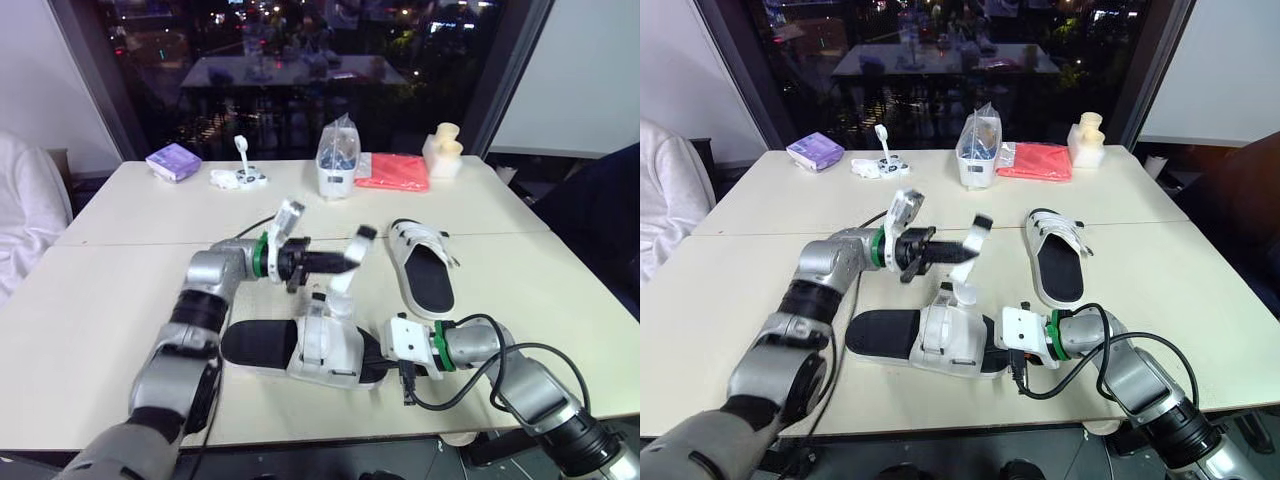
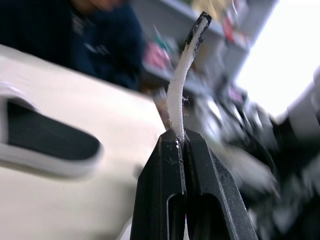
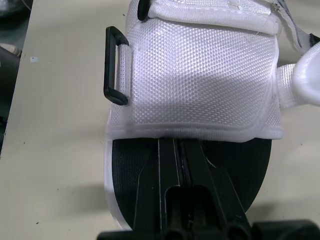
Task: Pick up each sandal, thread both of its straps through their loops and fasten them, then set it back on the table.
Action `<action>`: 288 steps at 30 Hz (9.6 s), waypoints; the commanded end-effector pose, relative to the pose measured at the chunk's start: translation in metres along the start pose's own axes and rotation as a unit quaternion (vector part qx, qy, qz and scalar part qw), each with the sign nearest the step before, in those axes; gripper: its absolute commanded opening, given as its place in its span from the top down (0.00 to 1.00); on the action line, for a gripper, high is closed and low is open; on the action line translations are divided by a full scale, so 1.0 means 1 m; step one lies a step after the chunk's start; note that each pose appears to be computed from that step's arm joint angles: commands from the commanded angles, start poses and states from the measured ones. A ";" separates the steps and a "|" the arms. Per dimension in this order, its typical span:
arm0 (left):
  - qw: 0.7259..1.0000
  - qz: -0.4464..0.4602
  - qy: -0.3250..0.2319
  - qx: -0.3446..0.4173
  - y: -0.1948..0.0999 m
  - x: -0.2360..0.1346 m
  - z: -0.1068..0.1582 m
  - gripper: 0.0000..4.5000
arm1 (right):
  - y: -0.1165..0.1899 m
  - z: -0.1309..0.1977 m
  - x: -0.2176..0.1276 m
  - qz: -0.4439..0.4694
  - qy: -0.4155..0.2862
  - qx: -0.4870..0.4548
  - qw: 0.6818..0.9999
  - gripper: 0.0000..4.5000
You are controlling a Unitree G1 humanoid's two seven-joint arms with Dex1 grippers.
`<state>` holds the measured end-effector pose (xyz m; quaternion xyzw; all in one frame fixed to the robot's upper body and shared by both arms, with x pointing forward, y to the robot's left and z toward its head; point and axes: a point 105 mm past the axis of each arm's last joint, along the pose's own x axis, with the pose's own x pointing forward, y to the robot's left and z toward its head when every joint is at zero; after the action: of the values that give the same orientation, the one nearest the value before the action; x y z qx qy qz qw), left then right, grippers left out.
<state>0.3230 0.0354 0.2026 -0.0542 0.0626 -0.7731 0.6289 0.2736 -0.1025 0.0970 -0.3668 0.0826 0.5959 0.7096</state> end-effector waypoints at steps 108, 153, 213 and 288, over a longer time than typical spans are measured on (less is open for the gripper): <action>0.987 0.143 0.052 -0.046 -0.058 -0.003 -0.072 0.99 | -0.020 -0.008 0.017 -0.047 0.023 -0.024 0.998 1.00; 0.960 0.124 -0.046 -0.245 -0.018 0.019 -0.081 0.99 | -0.014 -0.009 0.019 -0.037 0.030 -0.039 0.998 1.00; 0.993 0.108 -0.021 -0.035 -0.042 0.021 -0.123 0.99 | -0.014 -0.014 0.019 -0.034 0.043 -0.054 0.997 1.00; 0.992 0.122 -0.034 -0.023 -0.015 0.001 -0.069 0.02 | -0.030 -0.017 0.020 -0.045 0.051 -0.080 0.994 1.00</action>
<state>0.2949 0.0435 0.1347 -0.0984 0.0722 -0.6874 0.7159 0.3052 -0.0882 0.0966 -0.4444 0.0244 0.5652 0.6946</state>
